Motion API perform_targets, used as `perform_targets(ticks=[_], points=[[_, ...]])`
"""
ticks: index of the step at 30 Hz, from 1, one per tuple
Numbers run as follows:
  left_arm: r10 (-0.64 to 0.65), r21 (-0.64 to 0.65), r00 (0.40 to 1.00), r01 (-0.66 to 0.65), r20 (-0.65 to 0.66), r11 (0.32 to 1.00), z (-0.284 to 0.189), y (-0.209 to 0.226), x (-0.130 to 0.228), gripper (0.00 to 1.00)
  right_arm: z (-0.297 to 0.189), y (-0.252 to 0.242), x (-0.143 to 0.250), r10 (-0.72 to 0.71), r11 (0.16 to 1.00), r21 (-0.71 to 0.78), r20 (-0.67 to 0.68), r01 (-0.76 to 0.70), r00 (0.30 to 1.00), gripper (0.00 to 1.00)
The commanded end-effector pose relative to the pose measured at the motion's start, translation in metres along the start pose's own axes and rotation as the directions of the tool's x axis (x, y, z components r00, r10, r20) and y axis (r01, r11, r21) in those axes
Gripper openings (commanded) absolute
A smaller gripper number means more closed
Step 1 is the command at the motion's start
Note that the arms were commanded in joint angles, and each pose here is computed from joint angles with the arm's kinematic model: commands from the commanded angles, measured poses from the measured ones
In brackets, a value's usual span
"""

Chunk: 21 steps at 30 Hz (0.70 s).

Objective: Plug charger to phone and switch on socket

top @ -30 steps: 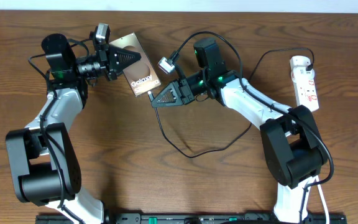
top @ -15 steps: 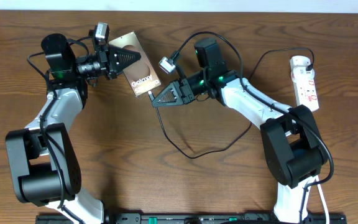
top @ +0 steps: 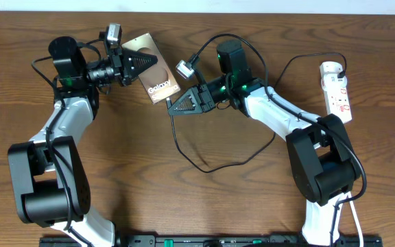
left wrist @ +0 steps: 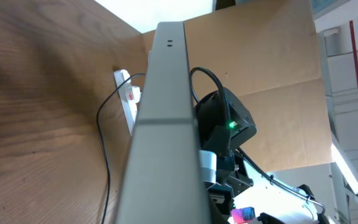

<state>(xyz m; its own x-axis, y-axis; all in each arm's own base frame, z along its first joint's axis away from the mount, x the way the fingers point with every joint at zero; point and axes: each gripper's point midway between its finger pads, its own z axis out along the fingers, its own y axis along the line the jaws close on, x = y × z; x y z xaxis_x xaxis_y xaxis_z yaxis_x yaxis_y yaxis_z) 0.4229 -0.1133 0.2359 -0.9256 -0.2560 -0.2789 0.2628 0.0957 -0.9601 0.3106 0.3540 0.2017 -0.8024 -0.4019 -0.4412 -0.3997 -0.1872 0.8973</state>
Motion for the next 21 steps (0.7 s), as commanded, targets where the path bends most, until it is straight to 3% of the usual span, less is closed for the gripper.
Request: perform_targets(ticks=[1, 21], points=[[0.093, 0.057, 0.99, -0.087, -0.103, 0.995, 0.0101, -0.0235, 0.0193, 0.08, -0.0052, 0.0064, -0.0114, -0.044, 0.999, 0.022, 0.023, 0.044, 0.999, 0.01], [0.066, 0.054, 0.992, -0.06, -0.106, 0.997, 0.0101, -0.0235, 0.0194, 0.07, -0.0073, 0.0102, -0.009, -0.044, 0.999, -0.001, 0.01, 0.044, 0.999, 0.01]])
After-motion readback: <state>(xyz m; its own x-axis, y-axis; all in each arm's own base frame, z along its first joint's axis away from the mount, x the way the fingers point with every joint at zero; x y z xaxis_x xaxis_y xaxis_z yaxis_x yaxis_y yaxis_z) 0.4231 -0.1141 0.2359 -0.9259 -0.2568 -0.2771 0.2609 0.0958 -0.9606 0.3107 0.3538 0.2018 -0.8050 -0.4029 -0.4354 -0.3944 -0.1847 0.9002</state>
